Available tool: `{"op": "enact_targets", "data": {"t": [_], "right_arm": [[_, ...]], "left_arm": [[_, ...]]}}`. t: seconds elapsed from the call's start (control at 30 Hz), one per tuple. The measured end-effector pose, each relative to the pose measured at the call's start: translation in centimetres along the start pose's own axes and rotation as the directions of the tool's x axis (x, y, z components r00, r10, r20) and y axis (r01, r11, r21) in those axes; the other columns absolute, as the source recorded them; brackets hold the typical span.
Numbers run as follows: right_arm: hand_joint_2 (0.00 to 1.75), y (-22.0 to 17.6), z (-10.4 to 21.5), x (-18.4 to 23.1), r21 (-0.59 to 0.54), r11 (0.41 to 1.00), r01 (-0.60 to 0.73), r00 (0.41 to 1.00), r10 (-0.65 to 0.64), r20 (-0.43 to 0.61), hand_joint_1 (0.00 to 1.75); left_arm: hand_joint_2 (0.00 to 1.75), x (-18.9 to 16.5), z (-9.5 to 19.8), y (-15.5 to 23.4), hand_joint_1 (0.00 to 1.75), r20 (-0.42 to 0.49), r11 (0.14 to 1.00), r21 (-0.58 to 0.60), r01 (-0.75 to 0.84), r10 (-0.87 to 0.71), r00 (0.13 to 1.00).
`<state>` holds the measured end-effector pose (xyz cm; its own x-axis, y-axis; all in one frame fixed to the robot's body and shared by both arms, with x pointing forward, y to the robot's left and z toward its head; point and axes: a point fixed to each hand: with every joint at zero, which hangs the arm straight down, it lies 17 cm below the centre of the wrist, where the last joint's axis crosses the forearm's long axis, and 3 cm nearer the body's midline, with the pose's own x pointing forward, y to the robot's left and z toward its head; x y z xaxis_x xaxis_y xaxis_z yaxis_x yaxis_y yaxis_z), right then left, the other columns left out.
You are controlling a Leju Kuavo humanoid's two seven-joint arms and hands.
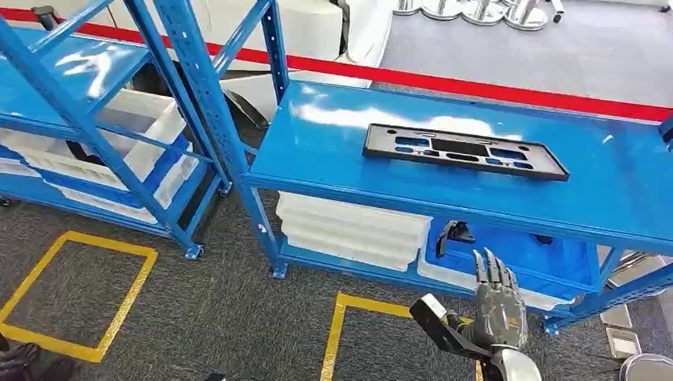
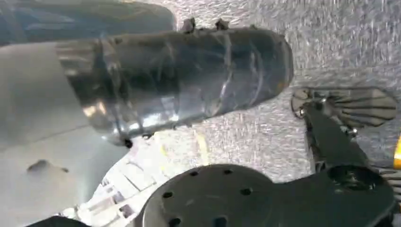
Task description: Take the parts from the cabinet and place them on the table.
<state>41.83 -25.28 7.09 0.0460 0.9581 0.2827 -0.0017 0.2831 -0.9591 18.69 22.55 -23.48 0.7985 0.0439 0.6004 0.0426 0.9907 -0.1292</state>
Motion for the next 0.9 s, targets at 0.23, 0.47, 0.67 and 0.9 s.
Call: {"op": "enact_targets", "data": {"t": [0.23,0.47,0.67,0.9], "right_arm": [[1.75,0.3,0.1,-0.2,0.005,1.000,-0.004,1.000,0.004,-0.002,0.00],[1.75,0.1,-0.2,0.1,-0.002,1.000,-0.003,1.000,0.003,0.000,0.00],[0.00,-0.3,-0.4,0.0,-0.010,1.000,-0.013,1.000,0.013,0.003,0.00],[1.75,-1.0,-0.8,1.1,-0.025,1.000,0.001,0.999,0.001,0.048,0.00]], "left_arm": [[0.00,-0.7,0.4,2.4,0.00,-0.015,0.999,0.029,0.019,-0.019,1.000],[0.00,-0.7,0.4,3.0,0.00,-0.018,0.999,0.037,0.025,-0.024,1.000],[0.00,-0.7,0.2,0.8,0.00,-0.016,1.000,0.009,0.008,-0.007,1.000],[0.00,-0.5,0.2,0.2,0.00,-0.008,1.000,0.001,0.004,-0.004,1.000]]}}
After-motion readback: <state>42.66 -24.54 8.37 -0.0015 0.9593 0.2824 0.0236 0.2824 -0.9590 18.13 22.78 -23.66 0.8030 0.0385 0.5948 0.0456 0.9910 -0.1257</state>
